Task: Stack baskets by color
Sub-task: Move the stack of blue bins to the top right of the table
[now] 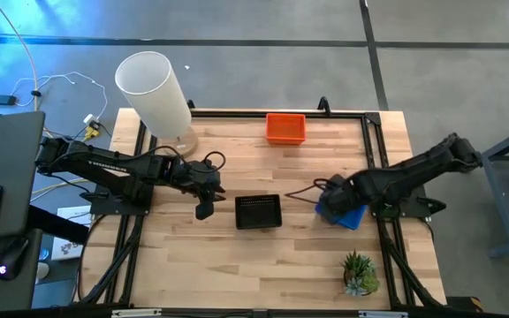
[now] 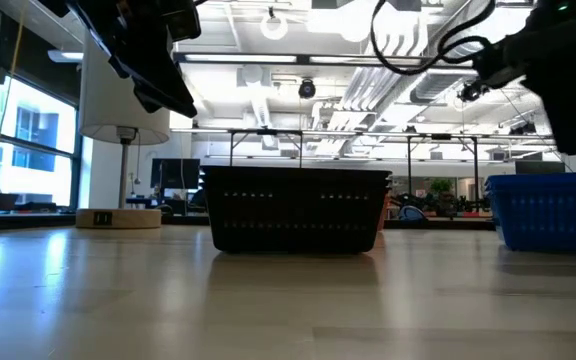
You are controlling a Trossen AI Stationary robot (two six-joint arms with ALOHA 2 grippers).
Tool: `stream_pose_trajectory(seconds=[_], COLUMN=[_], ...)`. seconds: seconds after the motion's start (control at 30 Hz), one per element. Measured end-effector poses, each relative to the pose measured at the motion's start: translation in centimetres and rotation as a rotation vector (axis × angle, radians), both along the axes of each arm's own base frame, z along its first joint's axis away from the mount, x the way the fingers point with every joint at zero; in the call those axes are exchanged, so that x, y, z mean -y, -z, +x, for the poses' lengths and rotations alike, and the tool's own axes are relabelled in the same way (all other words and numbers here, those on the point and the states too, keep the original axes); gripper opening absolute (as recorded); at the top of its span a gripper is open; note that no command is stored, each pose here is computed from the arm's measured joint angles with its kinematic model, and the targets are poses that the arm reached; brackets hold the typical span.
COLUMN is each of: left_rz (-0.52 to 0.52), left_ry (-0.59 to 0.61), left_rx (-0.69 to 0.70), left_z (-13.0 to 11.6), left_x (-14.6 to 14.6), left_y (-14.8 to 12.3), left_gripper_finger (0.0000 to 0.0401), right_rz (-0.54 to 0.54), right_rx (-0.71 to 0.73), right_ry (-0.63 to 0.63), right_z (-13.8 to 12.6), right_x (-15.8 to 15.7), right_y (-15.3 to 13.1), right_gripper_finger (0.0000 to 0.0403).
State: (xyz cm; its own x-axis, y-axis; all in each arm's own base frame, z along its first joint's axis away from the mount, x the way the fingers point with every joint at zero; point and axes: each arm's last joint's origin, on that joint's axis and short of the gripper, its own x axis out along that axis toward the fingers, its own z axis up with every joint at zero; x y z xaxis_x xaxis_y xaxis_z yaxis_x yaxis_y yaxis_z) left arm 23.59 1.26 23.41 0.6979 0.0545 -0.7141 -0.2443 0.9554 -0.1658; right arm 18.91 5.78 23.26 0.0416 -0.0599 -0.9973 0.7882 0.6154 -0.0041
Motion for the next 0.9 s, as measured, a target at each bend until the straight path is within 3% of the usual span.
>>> stream_pose_trajectory(seconds=[0.43, 0.9], left_rz=[0.002, 0.026], left_ry=[-0.003, -0.001], left_rx=[0.0, -0.001], left_z=[0.0, 0.0], left_x=[0.0, -0.1], left_y=[0.0, 0.0], left_gripper_finger=[0.0107, 0.0107], right_rz=[-0.062, -0.139], right_rx=[-0.012, -0.206], right_ry=[0.064, 0.077], right_z=[-0.8, 1.0], right_x=[-1.9, -2.3], right_y=[0.3, 3.7], right_gripper_finger=[0.0128, 0.0128])
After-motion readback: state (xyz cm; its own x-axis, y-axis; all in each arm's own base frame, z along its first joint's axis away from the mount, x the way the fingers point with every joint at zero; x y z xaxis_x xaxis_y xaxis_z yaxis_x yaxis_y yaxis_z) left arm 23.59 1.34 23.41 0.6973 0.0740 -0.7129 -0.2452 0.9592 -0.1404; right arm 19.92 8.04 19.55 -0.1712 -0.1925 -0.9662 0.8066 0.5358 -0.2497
